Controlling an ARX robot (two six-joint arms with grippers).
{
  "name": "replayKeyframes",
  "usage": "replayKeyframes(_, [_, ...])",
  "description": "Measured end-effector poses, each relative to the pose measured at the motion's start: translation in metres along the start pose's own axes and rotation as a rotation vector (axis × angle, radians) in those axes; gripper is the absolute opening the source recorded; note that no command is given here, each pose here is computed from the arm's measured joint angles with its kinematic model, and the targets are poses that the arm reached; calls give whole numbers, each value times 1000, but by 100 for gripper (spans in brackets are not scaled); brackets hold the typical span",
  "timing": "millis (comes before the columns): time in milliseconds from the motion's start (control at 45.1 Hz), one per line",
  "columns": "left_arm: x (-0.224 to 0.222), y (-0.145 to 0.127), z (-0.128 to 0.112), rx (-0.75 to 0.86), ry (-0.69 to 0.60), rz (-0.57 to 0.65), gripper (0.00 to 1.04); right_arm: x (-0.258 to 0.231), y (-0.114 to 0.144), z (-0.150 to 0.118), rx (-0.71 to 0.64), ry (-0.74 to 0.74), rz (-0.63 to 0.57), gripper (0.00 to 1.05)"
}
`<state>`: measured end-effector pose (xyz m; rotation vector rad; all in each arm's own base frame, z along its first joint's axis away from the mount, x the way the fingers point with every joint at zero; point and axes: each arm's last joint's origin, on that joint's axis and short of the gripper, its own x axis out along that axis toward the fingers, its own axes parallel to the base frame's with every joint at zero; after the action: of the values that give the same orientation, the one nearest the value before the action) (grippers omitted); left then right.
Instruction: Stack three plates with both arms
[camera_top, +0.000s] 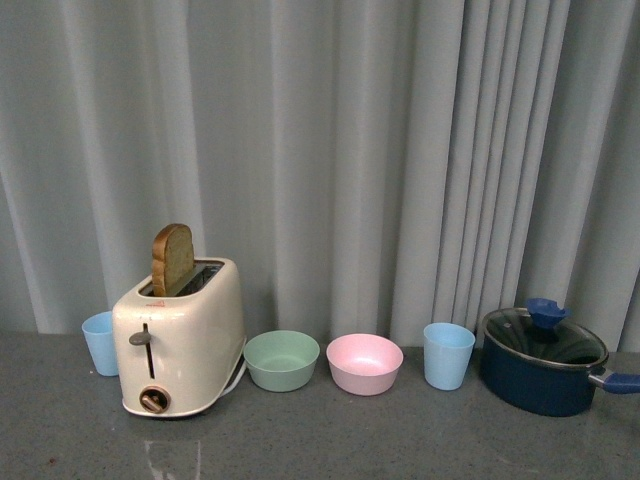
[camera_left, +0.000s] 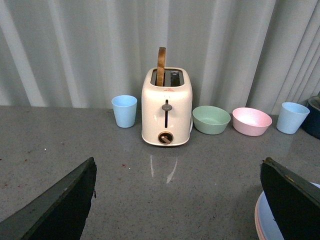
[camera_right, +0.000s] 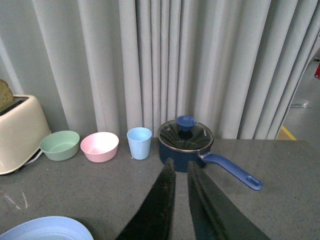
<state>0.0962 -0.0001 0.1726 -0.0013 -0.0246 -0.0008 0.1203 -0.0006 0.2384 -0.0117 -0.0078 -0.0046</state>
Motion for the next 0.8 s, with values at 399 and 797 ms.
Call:
replayKeyframes(399, [0,0,0,0,0,0,98,-8,1,-39,1,15,2,3])
replayKeyframes(797, [0,0,0,0,0,0,98,-23,1,-59,1,12,2,3])
